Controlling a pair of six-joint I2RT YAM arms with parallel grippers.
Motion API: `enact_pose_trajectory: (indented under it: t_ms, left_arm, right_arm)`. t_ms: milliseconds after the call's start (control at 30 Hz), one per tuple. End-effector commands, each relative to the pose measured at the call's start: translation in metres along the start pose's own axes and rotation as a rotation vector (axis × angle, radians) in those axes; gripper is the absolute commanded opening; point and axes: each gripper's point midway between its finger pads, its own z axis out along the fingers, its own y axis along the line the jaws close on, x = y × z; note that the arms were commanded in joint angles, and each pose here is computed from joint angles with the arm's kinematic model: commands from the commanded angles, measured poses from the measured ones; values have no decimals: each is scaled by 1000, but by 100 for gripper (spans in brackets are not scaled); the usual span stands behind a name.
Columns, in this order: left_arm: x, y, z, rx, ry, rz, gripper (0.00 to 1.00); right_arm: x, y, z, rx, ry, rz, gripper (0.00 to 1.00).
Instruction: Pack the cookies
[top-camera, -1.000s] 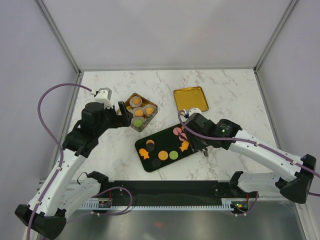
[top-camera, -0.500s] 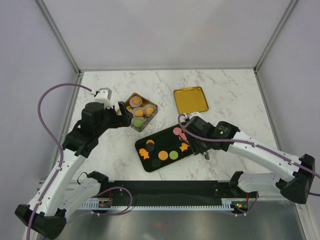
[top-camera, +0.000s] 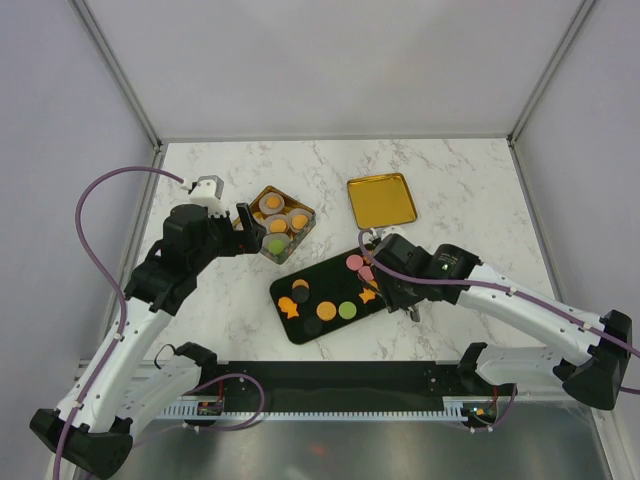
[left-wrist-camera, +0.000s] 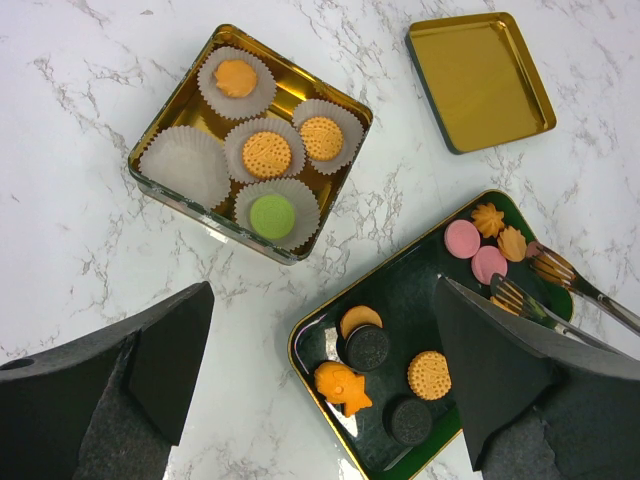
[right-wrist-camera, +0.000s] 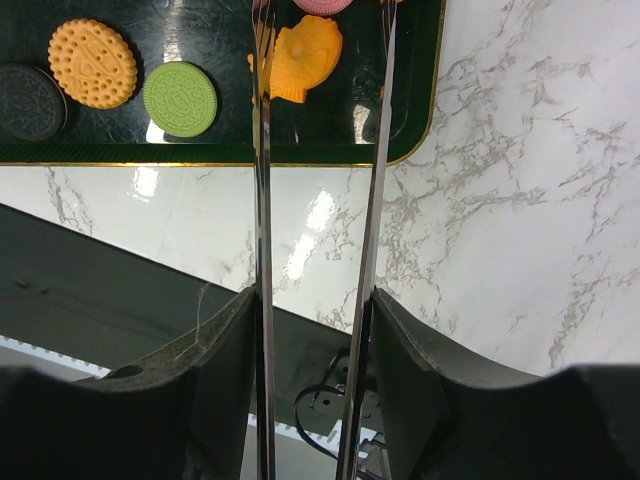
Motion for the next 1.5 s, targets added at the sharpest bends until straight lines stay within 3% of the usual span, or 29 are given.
enact_pose_trajectory:
  t_ms: [0, 867, 1467]
  left_arm:
    - [-10, -5, 1, 25, -42, -16, 100]
    - [-11, -4, -1, 24, -47, -17, 100]
    - [-11, -2, -1, 14, -52, -16, 100]
  right_arm:
    - [-1, 3, -6, -34, -22, 40, 54]
    - [29, 17, -5, -133, 88, 73, 54]
    - [-1, 34, 4, -154, 51, 16, 46]
